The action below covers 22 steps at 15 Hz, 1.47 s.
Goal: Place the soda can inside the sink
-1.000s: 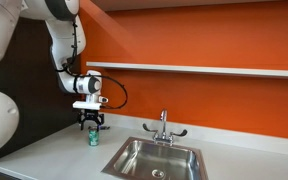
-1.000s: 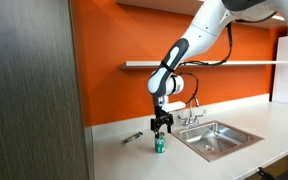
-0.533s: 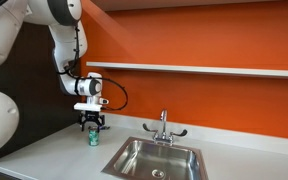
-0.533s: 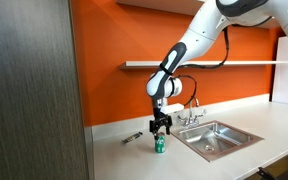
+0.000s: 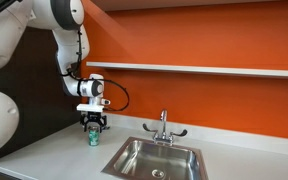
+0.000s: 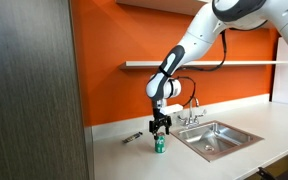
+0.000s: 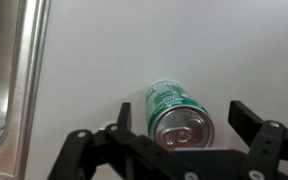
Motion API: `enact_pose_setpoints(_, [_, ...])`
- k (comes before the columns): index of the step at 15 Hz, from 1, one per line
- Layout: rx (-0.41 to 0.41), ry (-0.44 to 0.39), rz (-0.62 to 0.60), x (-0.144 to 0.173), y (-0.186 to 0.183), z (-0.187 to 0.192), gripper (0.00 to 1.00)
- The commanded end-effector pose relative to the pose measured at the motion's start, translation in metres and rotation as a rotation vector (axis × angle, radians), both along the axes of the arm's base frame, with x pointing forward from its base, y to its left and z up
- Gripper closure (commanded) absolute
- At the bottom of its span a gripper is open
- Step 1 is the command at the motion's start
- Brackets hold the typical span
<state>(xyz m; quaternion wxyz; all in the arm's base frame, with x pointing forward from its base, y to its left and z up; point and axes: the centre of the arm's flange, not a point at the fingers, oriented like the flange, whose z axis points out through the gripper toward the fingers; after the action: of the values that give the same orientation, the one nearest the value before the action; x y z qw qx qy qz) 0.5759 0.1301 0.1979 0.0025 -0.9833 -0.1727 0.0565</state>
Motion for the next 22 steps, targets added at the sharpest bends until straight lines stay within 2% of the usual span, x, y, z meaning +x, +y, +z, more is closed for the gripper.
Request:
enact_pose_setpoints(1, [-0.012, -0.019, 0.016, 0.014, -0.009, -0.002, 0.0])
enact_pose_setpoints(22, [-0.005, -0.009, 0.039, 0.026, -0.001, -0.015, 0.0])
